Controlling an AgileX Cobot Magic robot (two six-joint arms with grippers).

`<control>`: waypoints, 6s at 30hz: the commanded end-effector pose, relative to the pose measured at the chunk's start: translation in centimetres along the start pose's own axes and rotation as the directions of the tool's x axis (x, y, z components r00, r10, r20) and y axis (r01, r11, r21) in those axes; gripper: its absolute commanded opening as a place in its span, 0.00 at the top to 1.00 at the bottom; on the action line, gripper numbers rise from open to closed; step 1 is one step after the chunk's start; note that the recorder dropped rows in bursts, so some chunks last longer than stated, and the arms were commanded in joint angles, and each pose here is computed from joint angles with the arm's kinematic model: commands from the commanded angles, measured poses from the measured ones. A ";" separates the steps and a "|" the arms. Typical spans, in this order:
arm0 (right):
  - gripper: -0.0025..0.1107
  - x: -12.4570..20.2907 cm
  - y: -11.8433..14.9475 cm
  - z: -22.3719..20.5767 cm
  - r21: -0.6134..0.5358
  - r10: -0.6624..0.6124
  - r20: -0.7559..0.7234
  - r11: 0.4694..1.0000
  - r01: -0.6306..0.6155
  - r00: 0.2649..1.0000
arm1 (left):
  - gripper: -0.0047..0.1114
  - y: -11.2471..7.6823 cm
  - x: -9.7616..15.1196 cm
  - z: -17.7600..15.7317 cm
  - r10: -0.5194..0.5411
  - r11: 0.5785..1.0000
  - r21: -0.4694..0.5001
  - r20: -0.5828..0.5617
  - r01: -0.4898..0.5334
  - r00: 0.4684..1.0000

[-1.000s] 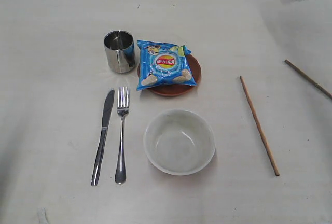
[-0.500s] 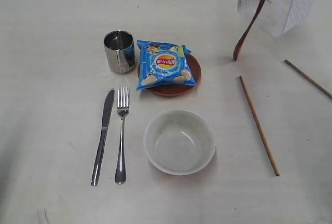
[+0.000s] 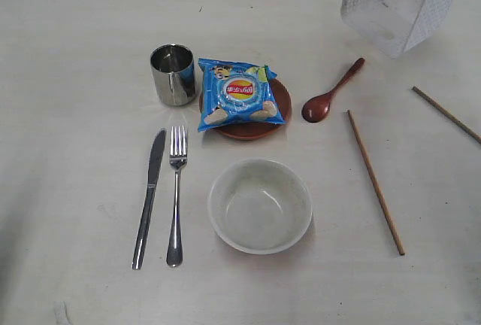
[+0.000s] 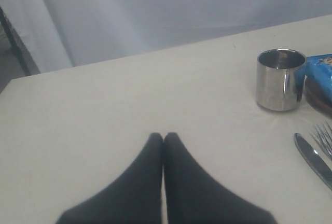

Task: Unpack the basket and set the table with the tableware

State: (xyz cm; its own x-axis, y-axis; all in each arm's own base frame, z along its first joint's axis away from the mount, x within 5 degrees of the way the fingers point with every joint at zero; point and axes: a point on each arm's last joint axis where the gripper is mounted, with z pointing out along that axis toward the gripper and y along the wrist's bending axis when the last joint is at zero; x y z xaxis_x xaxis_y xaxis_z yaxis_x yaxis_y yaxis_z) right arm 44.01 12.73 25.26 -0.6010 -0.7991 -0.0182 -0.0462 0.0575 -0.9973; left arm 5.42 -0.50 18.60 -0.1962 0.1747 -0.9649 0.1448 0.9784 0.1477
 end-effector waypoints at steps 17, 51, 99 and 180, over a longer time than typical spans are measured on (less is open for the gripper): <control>0.98 1.1 0.3 6.3 -0.635 0.621 -0.612 -0.018 -0.772 0.489 | 0.96 0.0 0.0 0.0 -0.012 1.000 -0.003 0.008 0.012 1.000; 0.55 10.8 7.5 4.5 -0.419 0.066 -0.906 -0.287 -0.862 0.418 | 0.96 0.0 0.0 0.0 -0.016 1.000 -0.002 0.008 0.016 1.000; 0.55 4.9 12.3 1.7 -0.237 0.188 -0.962 -0.205 -0.950 0.199 | 0.96 0.0 0.0 0.0 -0.016 1.000 -0.002 0.008 0.016 1.000; 0.98 7.2 9.1 -23.7 -0.809 0.538 -0.578 -0.279 -0.517 0.614 | 0.96 0.0 0.0 0.0 -0.016 1.000 -0.002 0.008 0.016 1.000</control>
State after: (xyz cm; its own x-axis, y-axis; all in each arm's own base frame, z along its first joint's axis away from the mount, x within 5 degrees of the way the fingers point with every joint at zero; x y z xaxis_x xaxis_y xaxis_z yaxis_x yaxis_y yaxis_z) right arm 20.40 21.72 17.83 -0.8718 -0.0700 -0.4849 -0.2791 0.8844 0.3741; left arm 5.42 -0.50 18.60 -0.1962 0.1747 -0.9649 0.1448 0.9784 0.1477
